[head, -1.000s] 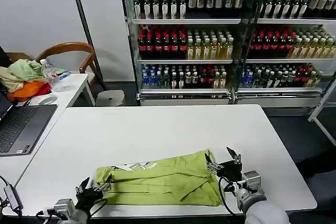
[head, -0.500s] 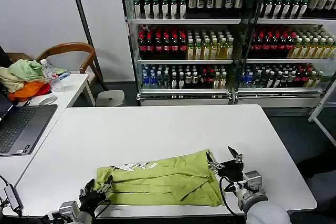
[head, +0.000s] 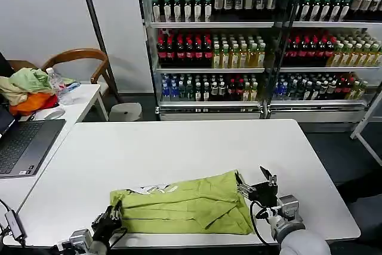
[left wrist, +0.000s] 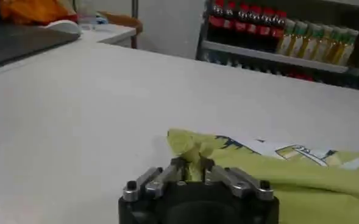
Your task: Fold and organize the clothes.
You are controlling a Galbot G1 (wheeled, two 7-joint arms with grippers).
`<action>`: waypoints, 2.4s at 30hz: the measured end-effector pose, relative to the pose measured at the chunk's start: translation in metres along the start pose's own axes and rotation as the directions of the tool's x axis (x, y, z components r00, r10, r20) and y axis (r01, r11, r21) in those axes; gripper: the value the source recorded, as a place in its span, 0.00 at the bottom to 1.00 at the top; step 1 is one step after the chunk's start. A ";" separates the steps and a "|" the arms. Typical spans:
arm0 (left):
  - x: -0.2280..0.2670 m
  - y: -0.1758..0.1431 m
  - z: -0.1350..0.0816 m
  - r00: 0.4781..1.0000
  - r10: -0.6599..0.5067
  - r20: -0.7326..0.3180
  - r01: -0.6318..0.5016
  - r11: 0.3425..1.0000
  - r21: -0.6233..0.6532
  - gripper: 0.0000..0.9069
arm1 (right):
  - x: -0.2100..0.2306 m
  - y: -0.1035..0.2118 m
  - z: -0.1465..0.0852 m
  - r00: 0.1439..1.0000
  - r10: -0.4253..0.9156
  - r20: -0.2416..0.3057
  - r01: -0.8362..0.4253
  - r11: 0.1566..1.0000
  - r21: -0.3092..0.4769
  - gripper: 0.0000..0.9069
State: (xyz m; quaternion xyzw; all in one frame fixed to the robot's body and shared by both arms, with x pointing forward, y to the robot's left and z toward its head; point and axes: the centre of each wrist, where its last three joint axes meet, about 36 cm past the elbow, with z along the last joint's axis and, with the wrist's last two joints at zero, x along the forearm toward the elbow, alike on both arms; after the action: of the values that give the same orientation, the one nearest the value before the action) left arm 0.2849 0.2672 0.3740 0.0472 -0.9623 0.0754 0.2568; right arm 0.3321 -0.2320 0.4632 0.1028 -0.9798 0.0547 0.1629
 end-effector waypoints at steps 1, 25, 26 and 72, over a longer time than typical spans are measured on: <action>0.000 0.000 0.000 1.000 0.002 0.000 -0.002 1.000 0.000 0.06 | 0.000 0.000 0.000 1.000 0.000 0.001 0.000 1.000 0.000 1.00; 0.003 0.050 -0.057 0.991 -0.105 0.087 0.115 0.986 -0.120 0.04 | -0.005 -0.003 -0.005 1.000 0.005 0.018 -0.006 1.000 0.015 1.00; 0.003 0.057 -0.061 0.988 -0.122 0.091 0.133 0.983 -0.126 0.04 | -0.005 -0.003 -0.006 1.000 0.004 0.019 -0.004 1.000 0.017 1.00; 0.009 -0.039 -0.050 0.954 0.253 0.157 -0.216 0.951 -0.223 0.04 | 0.009 -0.019 -0.008 0.997 0.063 0.039 -0.064 0.997 0.039 1.00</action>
State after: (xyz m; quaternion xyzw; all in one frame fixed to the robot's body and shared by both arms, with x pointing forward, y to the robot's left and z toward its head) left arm 0.3065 0.2368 0.4262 -0.0876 -0.9833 0.0020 0.1594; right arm 0.3303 -0.2508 0.4752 0.0758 -0.9842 0.0776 0.1403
